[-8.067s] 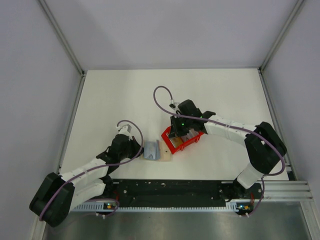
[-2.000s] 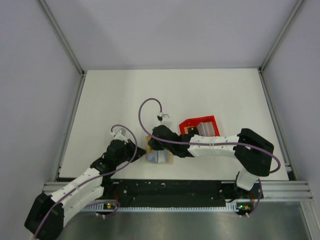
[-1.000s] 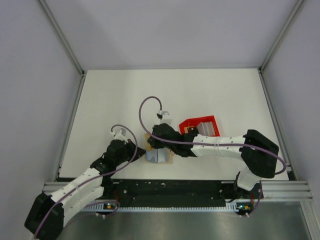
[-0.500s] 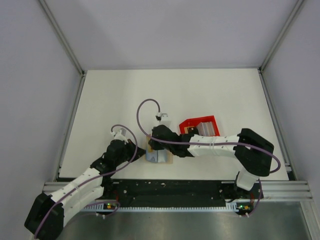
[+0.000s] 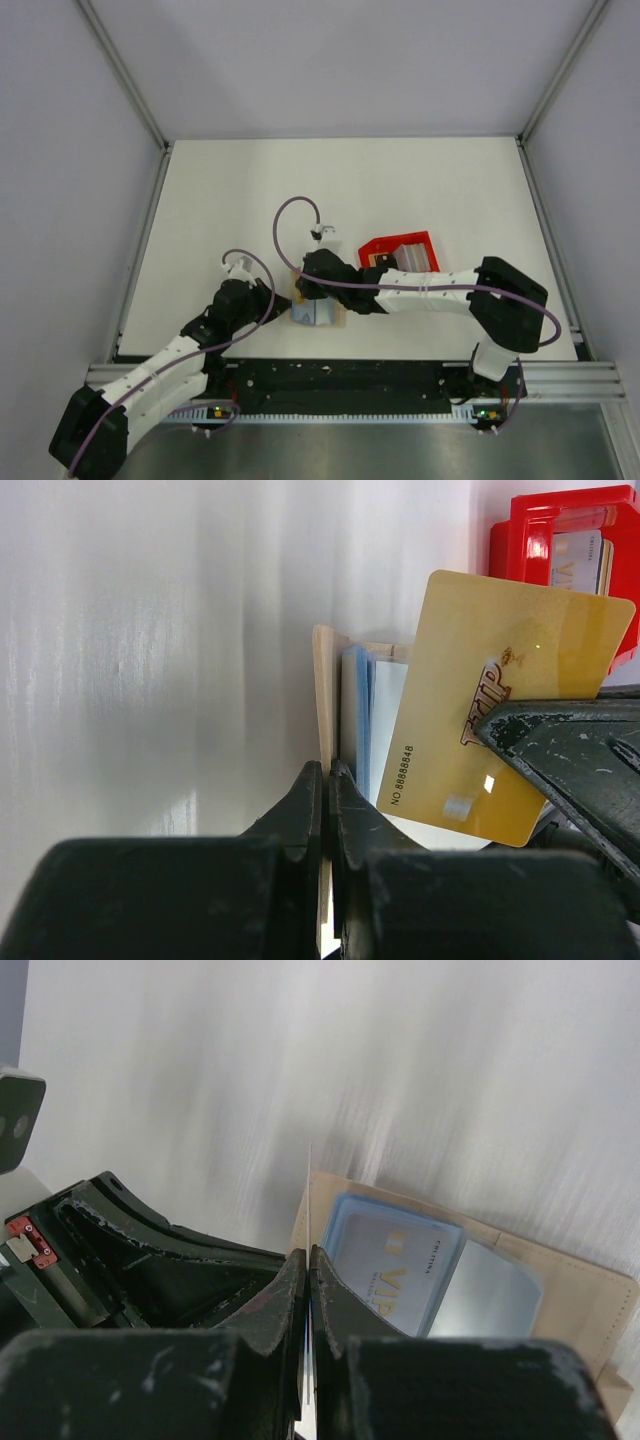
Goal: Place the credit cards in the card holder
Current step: Turn over the card slot in the card holder, then insert the credit card into the card holder.
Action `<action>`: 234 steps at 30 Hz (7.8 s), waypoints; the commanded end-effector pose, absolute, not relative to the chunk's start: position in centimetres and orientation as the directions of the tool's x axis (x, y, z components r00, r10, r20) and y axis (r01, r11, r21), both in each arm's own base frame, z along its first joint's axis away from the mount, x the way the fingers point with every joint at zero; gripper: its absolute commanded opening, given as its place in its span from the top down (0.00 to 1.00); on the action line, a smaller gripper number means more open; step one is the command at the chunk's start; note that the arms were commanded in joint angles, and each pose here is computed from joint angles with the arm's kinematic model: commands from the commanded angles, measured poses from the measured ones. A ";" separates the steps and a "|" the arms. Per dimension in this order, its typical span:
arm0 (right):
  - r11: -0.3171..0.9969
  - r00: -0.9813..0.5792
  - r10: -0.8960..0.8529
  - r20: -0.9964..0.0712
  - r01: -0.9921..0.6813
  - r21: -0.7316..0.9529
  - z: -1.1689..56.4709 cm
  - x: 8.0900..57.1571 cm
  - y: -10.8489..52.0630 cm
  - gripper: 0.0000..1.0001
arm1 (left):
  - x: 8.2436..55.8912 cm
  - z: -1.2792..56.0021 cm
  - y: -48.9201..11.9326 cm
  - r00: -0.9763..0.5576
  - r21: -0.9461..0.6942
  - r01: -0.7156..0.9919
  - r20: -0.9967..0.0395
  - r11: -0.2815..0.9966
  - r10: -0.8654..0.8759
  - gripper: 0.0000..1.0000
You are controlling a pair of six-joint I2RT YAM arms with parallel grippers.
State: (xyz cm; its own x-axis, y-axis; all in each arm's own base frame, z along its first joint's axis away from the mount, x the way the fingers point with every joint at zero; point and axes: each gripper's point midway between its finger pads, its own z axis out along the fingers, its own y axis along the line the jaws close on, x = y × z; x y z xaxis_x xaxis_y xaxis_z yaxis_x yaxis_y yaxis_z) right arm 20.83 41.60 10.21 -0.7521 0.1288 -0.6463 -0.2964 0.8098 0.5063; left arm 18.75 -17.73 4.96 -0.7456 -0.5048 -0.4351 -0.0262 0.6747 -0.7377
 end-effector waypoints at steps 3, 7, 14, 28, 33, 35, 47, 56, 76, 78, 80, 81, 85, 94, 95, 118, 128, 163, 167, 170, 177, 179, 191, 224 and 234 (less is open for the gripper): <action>0.786 -0.745 0.153 -0.649 -0.306 0.537 11.4 21.0 43.3 1.00 | 19.3 6.1 -18.0 -0.724 -0.747 0.016 -0.467 0.664 -0.508 1.00; 0.787 -0.750 0.150 -0.644 -0.304 0.537 11.1 20.9 43.5 1.00 | 19.3 6.1 -18.0 -0.724 -0.748 0.018 -0.468 0.664 -0.507 1.00; 0.805 -0.740 0.138 -0.658 -0.302 0.510 11.0 21.2 43.1 1.00 | 19.3 6.1 -18.0 -0.724 -0.748 0.018 -0.468 0.664 -0.507 1.00; 0.832 -0.755 0.077 -0.651 -0.311 0.460 10.0 20.8 42.6 1.00 | 19.5 6.5 -18.2 -0.722 -0.752 0.028 -0.471 0.659 -0.507 1.00; 0.790 -0.758 0.118 -0.642 -0.320 0.523 11.3 20.6 43.6 1.00 | 19.4 6.5 -18.2 -0.723 -0.752 0.027 -0.470 0.659 -0.506 1.00; 0.790 -0.766 0.110 -0.634 -0.319 0.524 11.0 20.4 43.8 1.00 | 19.4 6.5 -18.2 -0.723 -0.752 0.026 -0.470 0.659 -0.507 1.00; 0.892 -0.771 -0.008 -0.636 -0.293 0.343 8.1 18.8 42.7 1.00 | 19.5 6.9 -18.5 -0.722 -0.763 0.036 -0.466 0.645 -0.511 1.00; 0.911 -0.734 -0.034 -0.678 -0.302 0.281 10.6 17.9 43.4 1.00 | 19.5 7.7 -18.7 -0.719 -0.783 0.040 -0.454 0.621 -0.526 1.00; 0.939 -0.719 -0.124 -0.683 -0.307 0.153 9.1 17.1 43.6 1.00 | 19.4 9.1 -19.0 -0.711 -0.802 0.063 -0.454 0.594 -0.537 1.00; 0.946 -0.704 -0.119 -0.700 -0.294 0.135 9.4 17.5 43.0 1.00 | 19.4 9.1 -18.9 -0.710 -0.800 0.065 -0.457 0.596 -0.536 1.00; 0.954 -0.684 -0.124 -0.719 -0.281 0.103 9.9 18.0 42.2 1.00 | 19.3 9.0 -18.9 -0.710 -0.798 0.063 -0.458 0.599 -0.535 1.00; 0.956 -0.678 -0.126 -0.724 -0.277 0.094 10.1 18.2 41.9 1.00 | 19.3 9.0 -18.9 -0.710 -0.799 0.067 -0.459 0.598 -0.534 1.00; 0.959 -0.666 -0.151 -0.730 -0.278 0.056 10.3 18.3 41.1 1.00 | 19.3 8.9 -18.8 -0.711 -0.794 0.069 -0.464 0.604 -0.529 1.00; 0.965 -0.650 -0.155 -0.744 -0.260 0.027 11.6 18.5 39.4 1.00 | 19.3 8.4 -18.6 -0.710 -0.779 0.070 -0.478 0.623 -0.517 1.00; 0.967 -0.646 -0.153 -0.748 -0.256 0.023 11.7 18.5 39.2 1.00 | 19.3 8.3 -18.5 -0.709 -0.777 0.071 -0.481 0.626 -0.516 1.00; 0.928 -0.719 0.050 -0.693 -0.222 0.298 11.3 19.0 42.5 1.00 | 19.1 7.7 -18.5 -0.714 -0.778 0.063 -0.472 0.625 -0.516 1.00; 0.886 -0.737 0.109 -0.667 -0.232 0.401 11.5 18.5 43.8 1.00 | 18.9 9.1 -19.4 -0.723 -0.814 0.101 -0.456 0.572 -0.520 1.00; 0.906 -0.748 0.102 -0.656 -0.202 0.372 9.2 19.4 35.1 1.00 | 19.2 4.2 -17.0 -0.713 -0.716 -0.013 -0.483 0.698 -0.508 1.00; 0.847 -0.764 0.140 -0.630 -0.238 0.476 10.0 19.7 35.8 1.00 | 19.2 3.3 -16.8 -0.716 -0.700 -0.030 -0.483 0.714 -0.503 1.00; 0.790 -0.772 0.168 -0.613 -0.266 0.552 10.8 19.8 36.7 1.00 | 19.1 2.5 -16.6 -0.720 -0.687 -0.045 -0.480 0.725 -0.500 1.00; 0.700 -0.823 0.180 -0.538 -0.277 0.658 10.1 19.7 38.3 1.00 | 19.2 1.9 -16.4 -0.722 -0.677 -0.058 -0.479 0.734 -0.498 1.00; 0.695 -0.833 0.182 -0.523 -0.268 0.668 9.5 19.7 38.6 1.00 | 19.2 1.9 -16.4 -0.722 -0.676 -0.058 -0.480 0.734 -0.499 1.00; 0.714 -0.843 0.235 -0.484 -0.188 0.674 6.1 19.6 36.7 1.00 | 19.2 2.2 -16.5 -0.717 -0.688 -0.064 -0.472 0.723 -0.513 1.00; 0.679 -0.914 0.253 -0.317 -0.066 0.732 2.0 18.9 37.3 1.00 | 19.2 2.6 -16.7 -0.722 -0.696 -0.049 -0.471 0.716 -0.507 1.00; 0.679 -0.913 0.273 -0.303 -0.040 0.733 1.0 18.7 36.9 1.00 | 19.1 2.5 -16.7 -0.722 -0.699 -0.050 -0.468 0.714 -0.509 1.00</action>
State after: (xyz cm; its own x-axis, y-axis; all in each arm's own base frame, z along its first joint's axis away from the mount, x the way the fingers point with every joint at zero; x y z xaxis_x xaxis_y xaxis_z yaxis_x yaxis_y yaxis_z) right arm 18.97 37.75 3.03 -0.9077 0.2792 -0.3133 -0.0678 0.6392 0.7661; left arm 19.00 -16.74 2.38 -0.7352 -0.5007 -0.4569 -0.0634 0.7219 -0.6891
